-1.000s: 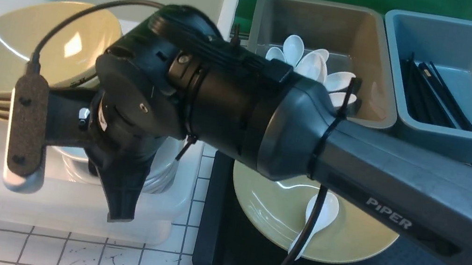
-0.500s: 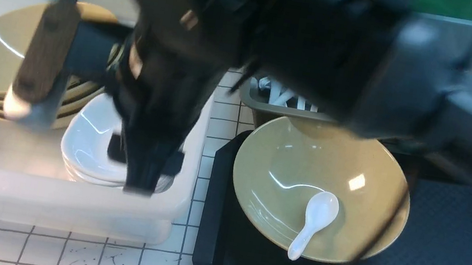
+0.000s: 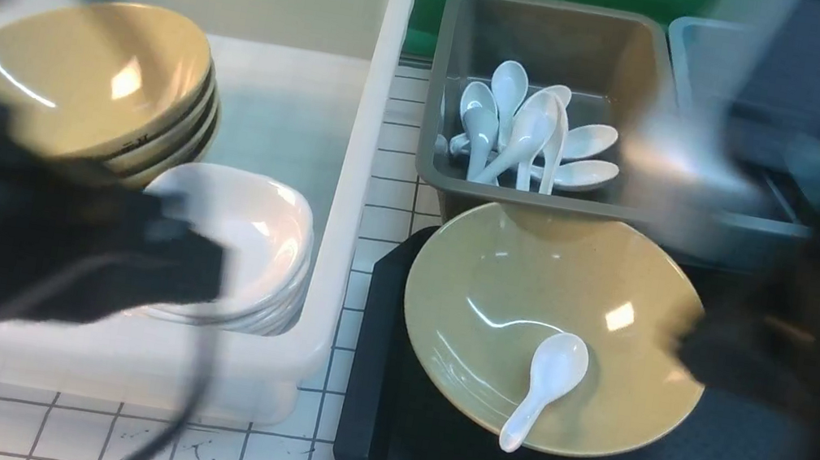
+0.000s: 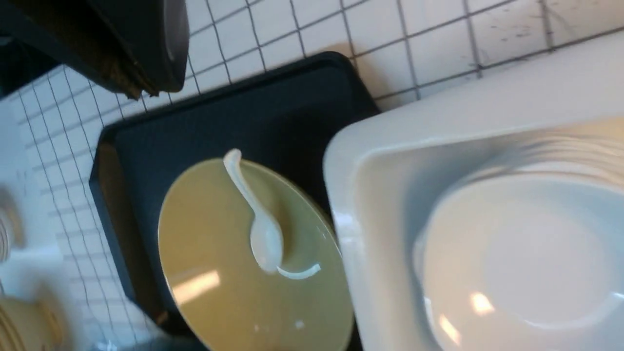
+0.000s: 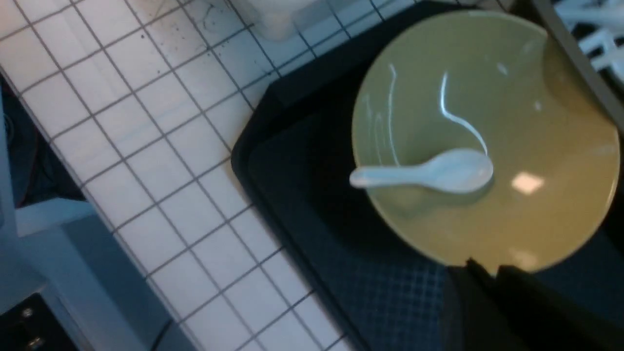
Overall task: On white black table put chopsticks spoon bowls plates into blue grey white boxes.
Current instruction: 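Pick up the spoon, then pick up a white spoon from the spoon tray with the left gripper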
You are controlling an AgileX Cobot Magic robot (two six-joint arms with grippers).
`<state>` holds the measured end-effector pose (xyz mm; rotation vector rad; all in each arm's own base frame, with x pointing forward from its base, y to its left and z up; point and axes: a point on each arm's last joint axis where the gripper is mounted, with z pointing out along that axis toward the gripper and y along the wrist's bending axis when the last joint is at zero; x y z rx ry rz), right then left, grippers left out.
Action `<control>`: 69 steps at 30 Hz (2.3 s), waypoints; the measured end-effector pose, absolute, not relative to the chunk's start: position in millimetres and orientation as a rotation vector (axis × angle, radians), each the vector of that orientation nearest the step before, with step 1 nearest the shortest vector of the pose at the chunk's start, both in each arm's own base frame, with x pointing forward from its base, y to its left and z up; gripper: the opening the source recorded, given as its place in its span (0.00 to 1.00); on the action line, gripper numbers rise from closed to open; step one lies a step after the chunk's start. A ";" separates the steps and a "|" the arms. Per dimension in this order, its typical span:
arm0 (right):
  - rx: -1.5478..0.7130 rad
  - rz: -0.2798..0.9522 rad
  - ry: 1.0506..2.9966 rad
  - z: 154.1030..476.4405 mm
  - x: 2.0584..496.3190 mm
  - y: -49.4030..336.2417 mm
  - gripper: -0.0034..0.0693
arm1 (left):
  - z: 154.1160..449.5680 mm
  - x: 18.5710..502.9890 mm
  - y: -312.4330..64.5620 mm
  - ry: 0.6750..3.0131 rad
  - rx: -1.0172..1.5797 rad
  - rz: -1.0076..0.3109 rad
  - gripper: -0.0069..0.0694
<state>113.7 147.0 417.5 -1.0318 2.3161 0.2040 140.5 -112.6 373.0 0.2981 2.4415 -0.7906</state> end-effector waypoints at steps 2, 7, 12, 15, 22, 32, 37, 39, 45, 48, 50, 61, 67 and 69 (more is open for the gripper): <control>-0.943 0.245 2.329 412.9 97.6 121.2 0.15 | 366.1 156.8 -133.3 2.496 0.355 -0.803 0.09; -0.779 0.353 2.300 404.1 64.9 68.6 0.15 | 337.8 178.6 -201.6 2.639 0.560 -0.731 0.09; -0.674 0.446 2.251 390.1 40.0 29.2 0.15 | 317.6 192.5 -268.7 2.709 0.673 -0.639 0.09; -0.613 0.519 2.193 386.8 25.6 6.7 0.15 | 304.5 208.5 -294.8 2.757 0.695 -0.587 0.09; -0.574 0.586 2.135 385.3 13.3 -11.4 0.15 | 281.1 236.0 -318.9 2.753 0.765 -0.428 0.14; -0.637 0.558 2.159 384.5 17.6 -1.5 0.15 | 234.4 258.8 -325.2 2.845 0.748 -0.320 0.60; -0.638 0.560 2.159 384.5 17.5 -1.4 0.15 | 211.3 262.7 -329.9 2.884 0.768 -0.280 0.63; -0.638 0.560 2.159 384.5 17.5 -1.4 0.15 | 204.5 265.1 -331.8 2.879 0.781 -0.266 0.63; -0.638 0.561 2.160 384.5 17.4 -1.4 0.15 | 201.4 267.2 -333.1 2.853 0.847 -0.249 0.34; -0.638 0.561 2.160 384.5 17.4 -1.4 0.15 | 205.3 267.7 -333.8 2.866 0.860 -0.235 0.19; -0.638 0.561 2.160 384.5 17.4 -1.4 0.15 | 216.6 269.1 -335.9 2.868 0.864 -0.237 0.19; -0.541 0.469 2.141 386.3 25.0 -7.9 0.16 | 336.4 328.7 -316.8 2.406 0.641 -0.407 0.19; -0.540 0.474 2.143 386.3 24.8 -7.7 0.17 | 298.2 400.6 -304.7 2.227 0.438 -0.494 0.19; -0.543 0.482 2.146 386.1 24.3 -7.2 0.17 | 284.1 415.4 -303.9 2.183 0.409 -0.503 0.19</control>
